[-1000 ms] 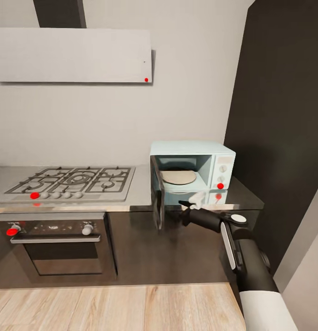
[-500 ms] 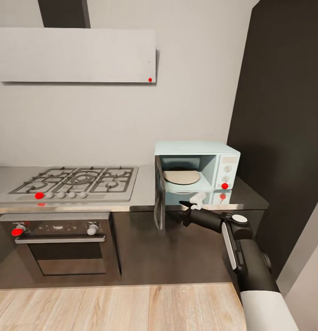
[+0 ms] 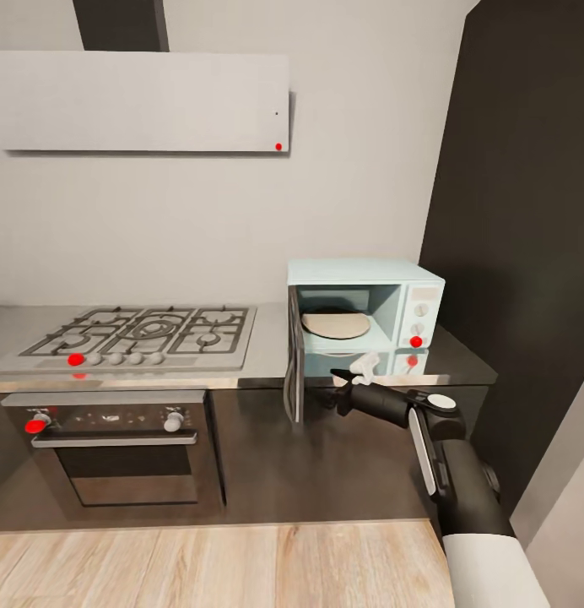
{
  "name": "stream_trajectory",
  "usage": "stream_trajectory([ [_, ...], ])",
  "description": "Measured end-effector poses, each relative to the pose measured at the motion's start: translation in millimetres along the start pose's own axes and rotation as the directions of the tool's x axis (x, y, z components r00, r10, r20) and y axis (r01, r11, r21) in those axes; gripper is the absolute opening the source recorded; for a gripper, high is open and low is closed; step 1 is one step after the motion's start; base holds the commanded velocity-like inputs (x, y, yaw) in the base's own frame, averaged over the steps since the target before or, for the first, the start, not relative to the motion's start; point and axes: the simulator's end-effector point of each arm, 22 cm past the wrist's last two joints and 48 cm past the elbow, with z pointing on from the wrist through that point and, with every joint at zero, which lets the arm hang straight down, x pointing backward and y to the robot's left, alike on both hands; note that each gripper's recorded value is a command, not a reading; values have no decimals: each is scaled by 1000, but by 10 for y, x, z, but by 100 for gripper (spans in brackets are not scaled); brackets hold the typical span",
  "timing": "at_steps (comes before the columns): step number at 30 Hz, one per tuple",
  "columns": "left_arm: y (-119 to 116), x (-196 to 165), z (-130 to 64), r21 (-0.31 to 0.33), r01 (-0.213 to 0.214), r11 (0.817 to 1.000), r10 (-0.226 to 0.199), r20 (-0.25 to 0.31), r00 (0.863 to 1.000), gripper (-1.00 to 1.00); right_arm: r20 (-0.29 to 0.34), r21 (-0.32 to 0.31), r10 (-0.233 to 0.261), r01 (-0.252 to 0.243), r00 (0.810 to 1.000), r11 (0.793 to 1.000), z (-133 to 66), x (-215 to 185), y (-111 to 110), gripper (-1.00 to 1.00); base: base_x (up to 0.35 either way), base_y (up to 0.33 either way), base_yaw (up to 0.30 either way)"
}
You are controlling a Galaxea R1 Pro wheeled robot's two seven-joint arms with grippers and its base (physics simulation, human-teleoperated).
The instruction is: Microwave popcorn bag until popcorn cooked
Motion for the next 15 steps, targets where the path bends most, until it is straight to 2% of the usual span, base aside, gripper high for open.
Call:
stream_trajectory([
  [5, 0, -1, 0, 0, 0, 1000, 0, 0, 1000, 100, 7, 20, 5, -5, 1000, 1000, -23, -11, -61, 100, 0, 0, 0],
  [7, 0, -1, 0, 0, 0, 1000, 0, 0, 1000, 100, 22, 66, 19, -21, 1000, 998, -125, -30, -233, 100, 0, 0, 0],
  [8, 0, 0, 0, 0, 0, 1000, 0, 0, 1000, 100, 39, 114, 35, -39, 999, 993, -241, -44, -412, 100, 0, 0, 0],
  [10, 1, 3, 0, 0, 0, 1000, 0, 0, 1000, 100, 63, 165, 56, -66, 996, 984, -383, -56, -607, 100, 0, 0, 0],
  [15, 1, -1, 0, -1, 0, 1000, 0, 0, 1000, 100, 89, 202, 51, -68, 995, 977, -493, -100, -737, 100, 0, 0, 0],
])
